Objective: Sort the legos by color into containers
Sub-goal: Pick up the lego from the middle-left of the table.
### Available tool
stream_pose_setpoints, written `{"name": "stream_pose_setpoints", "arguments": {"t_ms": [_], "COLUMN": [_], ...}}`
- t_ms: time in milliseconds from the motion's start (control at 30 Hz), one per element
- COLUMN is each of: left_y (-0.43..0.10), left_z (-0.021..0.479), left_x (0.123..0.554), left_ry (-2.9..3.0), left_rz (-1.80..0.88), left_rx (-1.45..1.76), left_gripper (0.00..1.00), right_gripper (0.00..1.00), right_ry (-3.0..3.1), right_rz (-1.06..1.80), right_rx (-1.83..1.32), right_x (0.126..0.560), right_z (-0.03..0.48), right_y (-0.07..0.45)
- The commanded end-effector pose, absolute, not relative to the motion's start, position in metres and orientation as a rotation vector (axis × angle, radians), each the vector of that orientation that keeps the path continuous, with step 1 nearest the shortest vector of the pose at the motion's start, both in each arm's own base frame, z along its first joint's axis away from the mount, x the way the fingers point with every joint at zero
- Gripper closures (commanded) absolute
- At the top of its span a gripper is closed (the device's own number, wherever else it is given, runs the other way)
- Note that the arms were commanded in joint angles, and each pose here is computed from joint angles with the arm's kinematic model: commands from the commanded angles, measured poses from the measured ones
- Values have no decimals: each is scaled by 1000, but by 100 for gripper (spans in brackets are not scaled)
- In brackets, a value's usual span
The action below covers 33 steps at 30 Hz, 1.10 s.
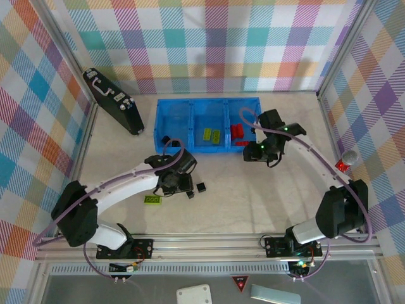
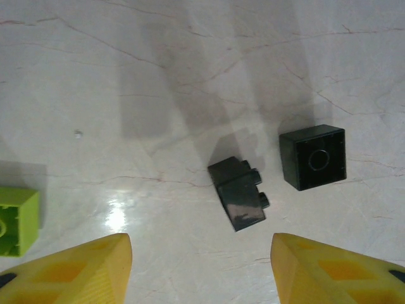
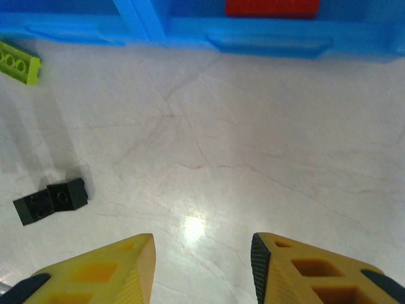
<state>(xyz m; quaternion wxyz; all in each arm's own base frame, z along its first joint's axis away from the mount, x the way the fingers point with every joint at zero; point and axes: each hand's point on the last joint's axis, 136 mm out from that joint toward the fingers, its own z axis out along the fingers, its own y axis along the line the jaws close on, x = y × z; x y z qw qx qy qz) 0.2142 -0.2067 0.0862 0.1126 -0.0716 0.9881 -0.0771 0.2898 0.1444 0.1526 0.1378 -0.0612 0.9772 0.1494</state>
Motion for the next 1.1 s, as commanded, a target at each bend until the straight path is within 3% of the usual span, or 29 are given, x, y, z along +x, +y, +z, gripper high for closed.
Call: {"name": "stream_pose_setpoints", "arguments": {"t_ms": [0, 1067], "left_y": [-222, -246], "left_z": [88, 35], "left_x": [218, 220], "left_ry": [2893, 2943], "left_rz": [-243, -55], "left_rx": [-212, -131], "left_gripper": [40, 58], "right_gripper": [54, 55], "right_ry": [2825, 2768], "right_rz": [407, 405], "right_rx": [-140, -159], "right_x": [280, 256], "right_z": [152, 165], "right_y": [137, 126]}}
